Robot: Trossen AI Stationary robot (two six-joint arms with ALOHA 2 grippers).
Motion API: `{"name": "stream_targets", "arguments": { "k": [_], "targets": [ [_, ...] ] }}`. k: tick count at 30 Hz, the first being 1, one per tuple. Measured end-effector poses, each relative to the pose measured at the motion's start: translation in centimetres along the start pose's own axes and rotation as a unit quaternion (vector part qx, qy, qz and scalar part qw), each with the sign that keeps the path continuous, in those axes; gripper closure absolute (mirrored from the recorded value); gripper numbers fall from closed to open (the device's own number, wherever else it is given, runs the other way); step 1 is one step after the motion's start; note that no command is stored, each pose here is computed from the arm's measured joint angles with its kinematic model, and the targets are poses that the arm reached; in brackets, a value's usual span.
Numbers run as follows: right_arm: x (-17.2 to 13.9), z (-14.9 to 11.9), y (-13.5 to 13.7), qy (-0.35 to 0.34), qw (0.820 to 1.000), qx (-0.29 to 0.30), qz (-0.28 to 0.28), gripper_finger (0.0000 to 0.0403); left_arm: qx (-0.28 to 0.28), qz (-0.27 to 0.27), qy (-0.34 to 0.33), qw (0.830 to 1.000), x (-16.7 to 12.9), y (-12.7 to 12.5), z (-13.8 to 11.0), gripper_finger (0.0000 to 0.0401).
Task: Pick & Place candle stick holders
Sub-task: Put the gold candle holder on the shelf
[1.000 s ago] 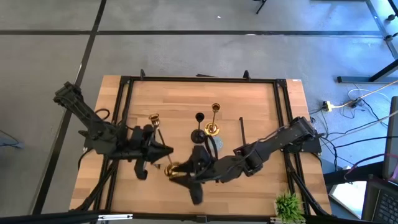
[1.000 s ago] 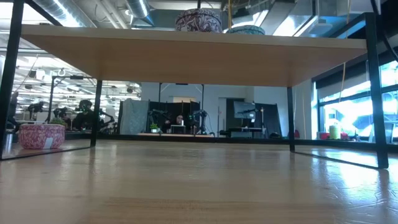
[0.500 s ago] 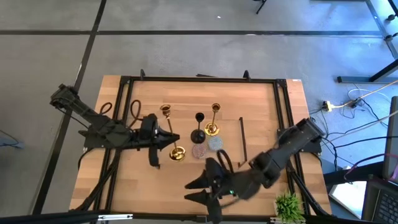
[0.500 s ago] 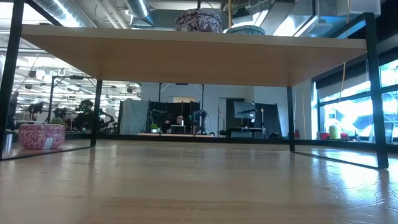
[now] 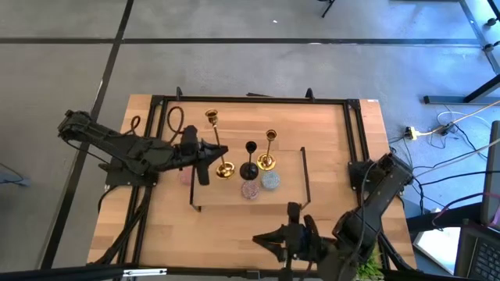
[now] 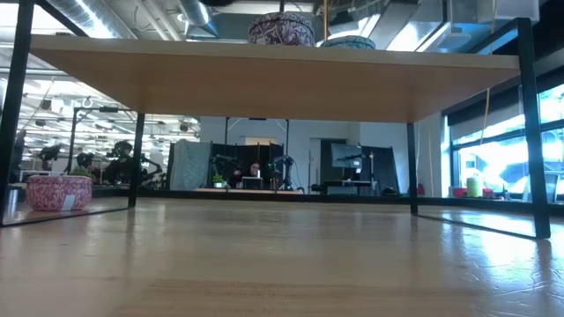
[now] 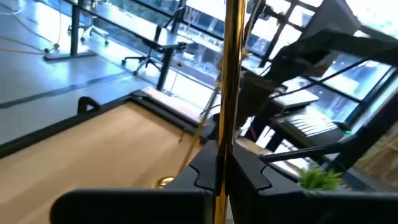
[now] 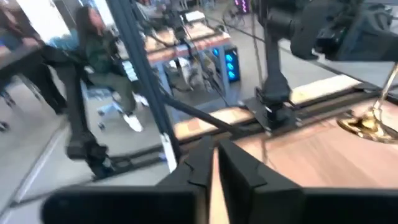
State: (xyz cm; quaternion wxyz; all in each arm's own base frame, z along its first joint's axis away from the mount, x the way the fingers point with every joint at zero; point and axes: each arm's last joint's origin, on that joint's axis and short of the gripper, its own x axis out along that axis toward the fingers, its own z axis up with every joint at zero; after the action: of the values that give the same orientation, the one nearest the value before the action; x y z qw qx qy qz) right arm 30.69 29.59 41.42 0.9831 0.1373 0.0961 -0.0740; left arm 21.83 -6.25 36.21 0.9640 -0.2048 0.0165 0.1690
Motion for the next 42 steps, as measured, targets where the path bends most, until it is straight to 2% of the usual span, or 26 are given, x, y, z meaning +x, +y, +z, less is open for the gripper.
{"name": "stream_targets", "arguments": {
  "k": [4, 11, 15, 24, 30, 34, 38, 42],
  "targets": [
    [-0.7, 0.2, -1.2, 0.026, 0.999, 0.000, -0.022, 0.0398, 0.000, -0.006, 0.012, 1.000, 1.1, 1.0, 0.3, 0.0389],
    [-3.7, 0.2, -2.4, 0.050, 0.997, -0.019, -0.063, 0.0401, 0.016, 0.019, 0.003, 1.000, 1.9, 2.3, 0.9, 0.0390],
    [-5.2, -0.1, -3.4, 0.057, 0.993, -0.030, -0.097, 0.0401, 0.019, 0.005, 0.011, 1.000, 2.4, 2.8, 1.1, 0.0390],
    [-8.8, 1.4, -7.2, 0.084, 0.987, -0.065, -0.119, 0.0402, 0.008, 0.024, 0.005, 1.000, 3.4, 3.8, 1.4, 0.0390],
    [-9.3, 0.5, -9.1, 0.066, 0.991, -0.043, -0.107, 0.0402, 0.008, 0.027, 0.007, 1.000, 3.8, 4.2, 1.4, 0.0390],
    [-9.0, -1.1, -10.1, 0.045, 0.995, -0.012, -0.089, 0.0402, 0.015, 0.030, 0.016, 0.999, 3.9, 4.3, 1.2, 0.0390],
    [-8.3, -2.8, -11.1, 0.031, 0.997, 0.028, -0.058, 0.0403, 0.039, 0.047, 0.024, 0.998, 4.3, 4.4, 0.8, 0.0390],
    [-8.0, -3.2, -11.3, 0.004, 0.998, 0.053, -0.031, 0.0403, 0.069, 0.070, 0.020, 0.995, 4.8, 4.2, 0.2, 0.0390]
  ]
}}
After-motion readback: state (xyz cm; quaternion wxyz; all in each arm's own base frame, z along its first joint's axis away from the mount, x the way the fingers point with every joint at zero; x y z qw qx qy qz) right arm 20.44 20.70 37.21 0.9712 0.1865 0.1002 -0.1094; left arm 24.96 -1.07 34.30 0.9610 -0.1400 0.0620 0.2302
